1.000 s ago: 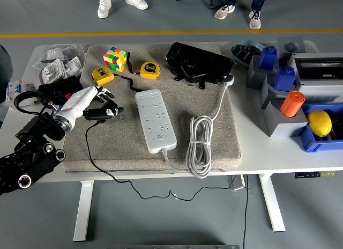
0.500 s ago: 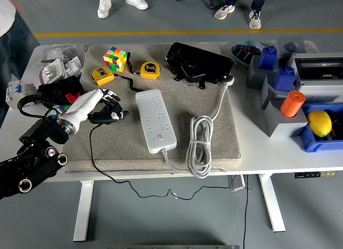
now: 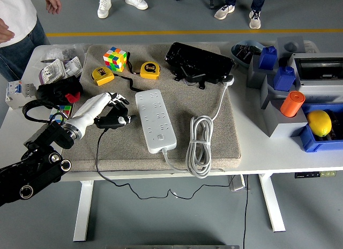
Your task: Put the plug near the board,insert it into the board,press the button,pull the plug out
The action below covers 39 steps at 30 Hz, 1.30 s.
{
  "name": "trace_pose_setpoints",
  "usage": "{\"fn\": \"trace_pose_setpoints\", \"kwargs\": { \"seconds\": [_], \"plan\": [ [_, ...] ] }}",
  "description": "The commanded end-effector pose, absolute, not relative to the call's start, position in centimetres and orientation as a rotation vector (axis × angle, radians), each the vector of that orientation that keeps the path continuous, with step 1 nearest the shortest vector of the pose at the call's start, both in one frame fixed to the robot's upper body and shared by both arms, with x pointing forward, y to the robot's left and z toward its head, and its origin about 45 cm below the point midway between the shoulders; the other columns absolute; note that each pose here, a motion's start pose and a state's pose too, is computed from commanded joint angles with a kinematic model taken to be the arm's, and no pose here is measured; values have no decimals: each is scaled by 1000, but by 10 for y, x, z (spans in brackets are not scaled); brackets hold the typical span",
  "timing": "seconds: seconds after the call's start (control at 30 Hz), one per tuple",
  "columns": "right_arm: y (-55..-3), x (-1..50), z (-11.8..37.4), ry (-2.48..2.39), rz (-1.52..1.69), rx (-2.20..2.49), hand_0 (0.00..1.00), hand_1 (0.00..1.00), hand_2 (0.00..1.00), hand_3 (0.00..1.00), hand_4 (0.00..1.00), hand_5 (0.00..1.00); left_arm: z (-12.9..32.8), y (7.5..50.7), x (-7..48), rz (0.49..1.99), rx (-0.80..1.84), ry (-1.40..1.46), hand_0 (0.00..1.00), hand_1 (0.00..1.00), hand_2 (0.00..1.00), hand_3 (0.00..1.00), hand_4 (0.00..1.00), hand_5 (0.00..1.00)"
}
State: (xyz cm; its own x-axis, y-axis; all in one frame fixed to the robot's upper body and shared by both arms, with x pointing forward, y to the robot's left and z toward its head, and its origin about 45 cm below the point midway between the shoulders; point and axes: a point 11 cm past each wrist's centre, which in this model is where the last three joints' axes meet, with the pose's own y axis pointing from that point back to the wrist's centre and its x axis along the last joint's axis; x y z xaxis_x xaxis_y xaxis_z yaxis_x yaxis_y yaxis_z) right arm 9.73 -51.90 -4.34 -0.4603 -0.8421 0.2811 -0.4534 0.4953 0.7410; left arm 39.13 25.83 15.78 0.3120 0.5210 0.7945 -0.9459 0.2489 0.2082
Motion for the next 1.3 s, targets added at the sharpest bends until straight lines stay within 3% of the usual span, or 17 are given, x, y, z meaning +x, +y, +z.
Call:
{"fn": "trace_pose_setpoints", "kwargs": {
  "seconds": [0.57, 0.6, 0.77, 0.8, 1.3],
  "plan": [
    [-518, 96, -44, -2099, -782, 1059, 700, 699, 674, 573, 998, 547, 182, 256, 388, 1153, 704, -731, 651, 613, 630, 642, 898, 564],
    [-518, 96, -44, -2099, -782, 1059, 701, 699, 674, 573, 998, 545, 182, 256, 387, 1153, 710, -744, 660, 641, 666, 692, 998, 472],
    [-519, 96, -44, -2103, -779, 1057, 701, 699, 674, 573, 998, 545, 185, 250, 380, 1155, 777, -906, 660, 641, 666, 692, 998, 472],
    [-519, 96, -44, -2103, -779, 1057, 701, 699, 673, 573, 998, 544, 183, 249, 379, 1152, 802, -936, 691, 684, 718, 734, 998, 447],
    [-518, 96, -44, -2103, -778, 1058, 702, 699, 673, 574, 998, 543, 162, 246, 386, 1123, 978, -1187, 707, 707, 732, 762, 998, 482]
  ]
}}
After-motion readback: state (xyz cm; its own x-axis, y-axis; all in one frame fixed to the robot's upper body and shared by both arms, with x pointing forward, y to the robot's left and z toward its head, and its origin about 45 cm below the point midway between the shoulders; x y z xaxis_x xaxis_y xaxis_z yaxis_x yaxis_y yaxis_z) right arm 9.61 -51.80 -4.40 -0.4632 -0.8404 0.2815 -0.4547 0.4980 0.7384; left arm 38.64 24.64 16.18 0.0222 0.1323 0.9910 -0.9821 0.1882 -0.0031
